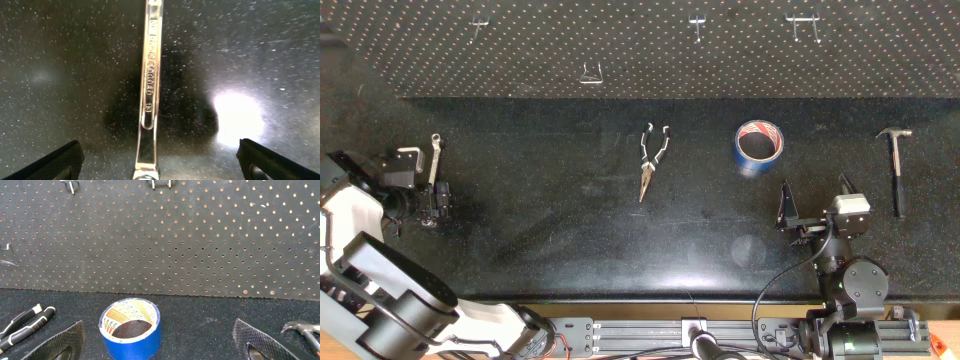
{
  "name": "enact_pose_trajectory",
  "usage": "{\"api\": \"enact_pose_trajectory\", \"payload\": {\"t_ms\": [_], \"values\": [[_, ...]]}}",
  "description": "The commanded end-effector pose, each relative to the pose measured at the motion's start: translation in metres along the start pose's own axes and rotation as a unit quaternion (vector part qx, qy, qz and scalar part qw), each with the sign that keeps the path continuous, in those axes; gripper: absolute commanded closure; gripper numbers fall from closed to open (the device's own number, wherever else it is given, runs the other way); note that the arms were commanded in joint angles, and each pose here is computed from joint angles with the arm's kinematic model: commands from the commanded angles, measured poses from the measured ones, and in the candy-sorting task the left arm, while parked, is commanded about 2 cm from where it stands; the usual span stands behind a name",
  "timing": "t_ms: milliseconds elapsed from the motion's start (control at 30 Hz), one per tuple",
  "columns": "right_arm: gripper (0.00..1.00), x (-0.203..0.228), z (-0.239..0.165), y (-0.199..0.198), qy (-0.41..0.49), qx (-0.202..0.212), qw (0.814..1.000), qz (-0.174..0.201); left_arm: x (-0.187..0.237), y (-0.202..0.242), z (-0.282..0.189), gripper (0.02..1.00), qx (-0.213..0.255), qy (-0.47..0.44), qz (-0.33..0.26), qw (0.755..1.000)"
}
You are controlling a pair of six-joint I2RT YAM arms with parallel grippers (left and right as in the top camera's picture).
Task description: Place Tools Onto Pegboard
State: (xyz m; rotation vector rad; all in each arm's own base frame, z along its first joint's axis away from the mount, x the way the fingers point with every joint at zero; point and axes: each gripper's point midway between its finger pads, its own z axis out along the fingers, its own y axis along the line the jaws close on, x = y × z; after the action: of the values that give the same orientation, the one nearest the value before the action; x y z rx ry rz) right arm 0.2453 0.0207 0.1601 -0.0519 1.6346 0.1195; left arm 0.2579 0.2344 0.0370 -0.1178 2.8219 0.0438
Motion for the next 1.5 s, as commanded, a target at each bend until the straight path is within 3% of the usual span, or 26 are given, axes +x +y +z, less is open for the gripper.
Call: {"api": "enact_pose_trajectory", "payload": {"t_ms": [33,933,967,1033,1133,1500], "values": [[0.042,0.001,0.000,-0.001,0.000,0.001,1.000,-0.007,0.003,0.009,0.016,0.025,-0.002,0.011,-0.014,1.000],[0.042,0.001,0.000,-0.001,0.000,0.001,1.000,-0.007,0.000,0.008,0.032,0.034,0.014,0.003,-0.015,1.000],[0.042,0.001,0.000,-0.001,0.000,0.001,1.000,-0.007,0.001,0.008,0.032,0.233,0.014,0.004,-0.015,1.000],[0.042,0.001,0.000,-0.001,0.000,0.001,1.000,-0.007,0.001,0.007,0.032,0.522,0.015,0.005,-0.016,1.000],[0.040,0.001,0.000,-0.001,0.000,0.001,1.000,-0.007,0.003,0.006,0.032,0.665,0.018,0.008,-0.017,1.000],[0.042,0.001,0.000,-0.001,0.000,0.001,1.000,-0.007,-0.001,0.010,0.034,0.627,0.012,0.001,-0.015,1.000]]}}
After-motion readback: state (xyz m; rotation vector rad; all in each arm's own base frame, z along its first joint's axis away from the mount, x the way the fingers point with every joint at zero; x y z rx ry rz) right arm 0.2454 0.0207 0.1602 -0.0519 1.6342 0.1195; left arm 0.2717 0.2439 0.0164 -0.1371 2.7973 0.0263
